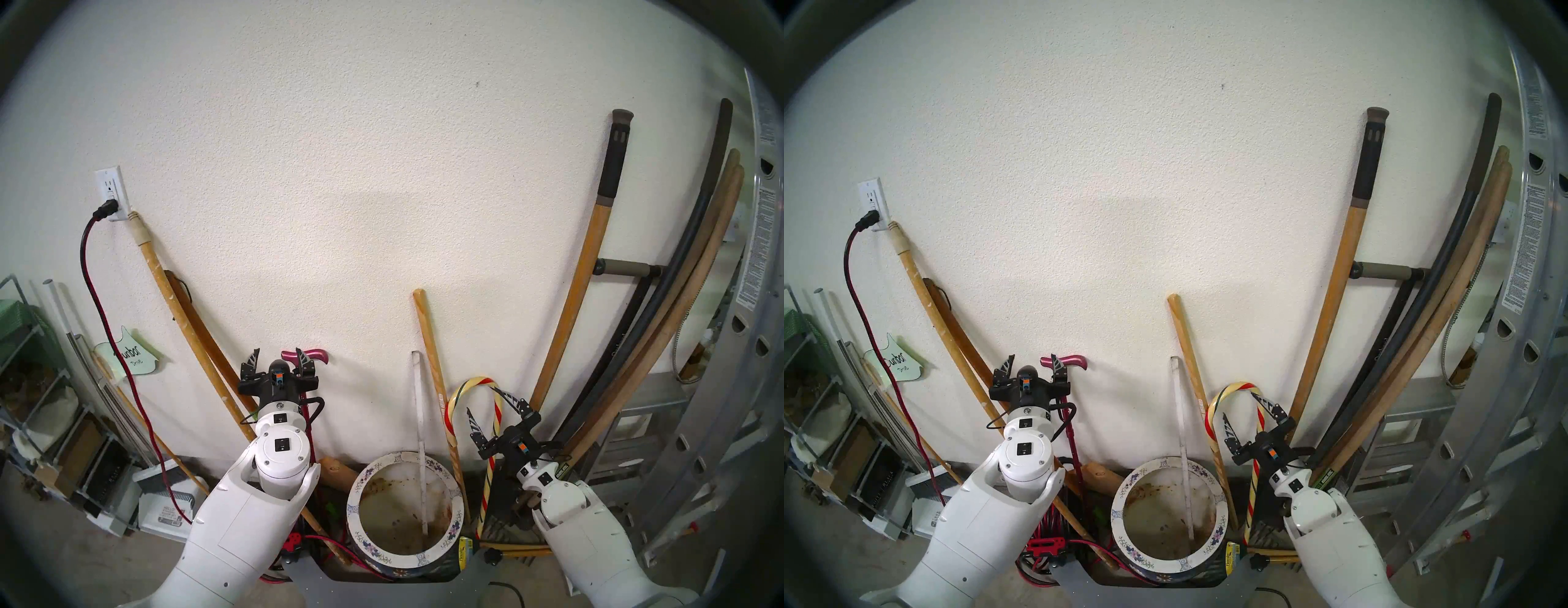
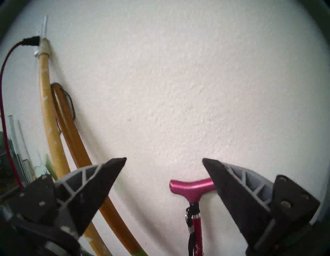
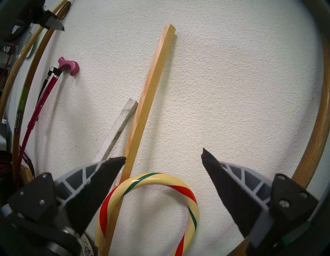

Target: Take wooden sticks or brooms out of the pot

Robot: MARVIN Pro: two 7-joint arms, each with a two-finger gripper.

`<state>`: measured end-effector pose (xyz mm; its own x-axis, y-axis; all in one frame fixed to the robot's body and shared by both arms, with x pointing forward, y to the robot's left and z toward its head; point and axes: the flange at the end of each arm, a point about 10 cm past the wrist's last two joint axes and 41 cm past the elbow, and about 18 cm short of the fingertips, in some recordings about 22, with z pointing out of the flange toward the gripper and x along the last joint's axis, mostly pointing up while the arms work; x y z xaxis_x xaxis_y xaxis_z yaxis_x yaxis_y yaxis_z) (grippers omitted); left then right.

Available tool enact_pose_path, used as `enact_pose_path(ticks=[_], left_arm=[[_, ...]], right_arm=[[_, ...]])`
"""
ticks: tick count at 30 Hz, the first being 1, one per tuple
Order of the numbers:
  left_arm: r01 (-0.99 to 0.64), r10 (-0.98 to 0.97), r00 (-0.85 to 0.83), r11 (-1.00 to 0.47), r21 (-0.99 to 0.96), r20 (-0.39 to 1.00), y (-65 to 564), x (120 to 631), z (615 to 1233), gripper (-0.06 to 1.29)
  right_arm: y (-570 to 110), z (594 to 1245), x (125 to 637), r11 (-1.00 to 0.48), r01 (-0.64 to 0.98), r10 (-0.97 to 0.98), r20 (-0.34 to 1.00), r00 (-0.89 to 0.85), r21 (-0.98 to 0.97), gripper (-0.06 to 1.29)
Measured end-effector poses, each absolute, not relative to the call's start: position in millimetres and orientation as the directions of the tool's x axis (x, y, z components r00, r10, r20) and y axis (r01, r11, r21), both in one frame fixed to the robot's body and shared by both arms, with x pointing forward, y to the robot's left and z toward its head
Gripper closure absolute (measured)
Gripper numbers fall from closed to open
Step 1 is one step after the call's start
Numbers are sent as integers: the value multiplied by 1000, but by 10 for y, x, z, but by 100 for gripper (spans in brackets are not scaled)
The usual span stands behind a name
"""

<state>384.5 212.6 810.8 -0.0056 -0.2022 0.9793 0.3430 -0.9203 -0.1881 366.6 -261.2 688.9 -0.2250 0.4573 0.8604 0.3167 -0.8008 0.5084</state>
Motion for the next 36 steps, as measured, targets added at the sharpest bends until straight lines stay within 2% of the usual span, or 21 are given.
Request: enact_pose_path(ticks=[13, 36], left_arm=[[362, -216, -178, -922, -140, 960, 2039, 3447, 8341, 3], [358, -222, -207, -923, -138, 953, 2070, 3359, 8294, 3]], right_arm=[[-2612, 6890, 3667, -801, 317, 457, 860, -225, 508, 1], [-2634, 6849, 3646, -803, 349, 451, 875, -173, 483, 1]])
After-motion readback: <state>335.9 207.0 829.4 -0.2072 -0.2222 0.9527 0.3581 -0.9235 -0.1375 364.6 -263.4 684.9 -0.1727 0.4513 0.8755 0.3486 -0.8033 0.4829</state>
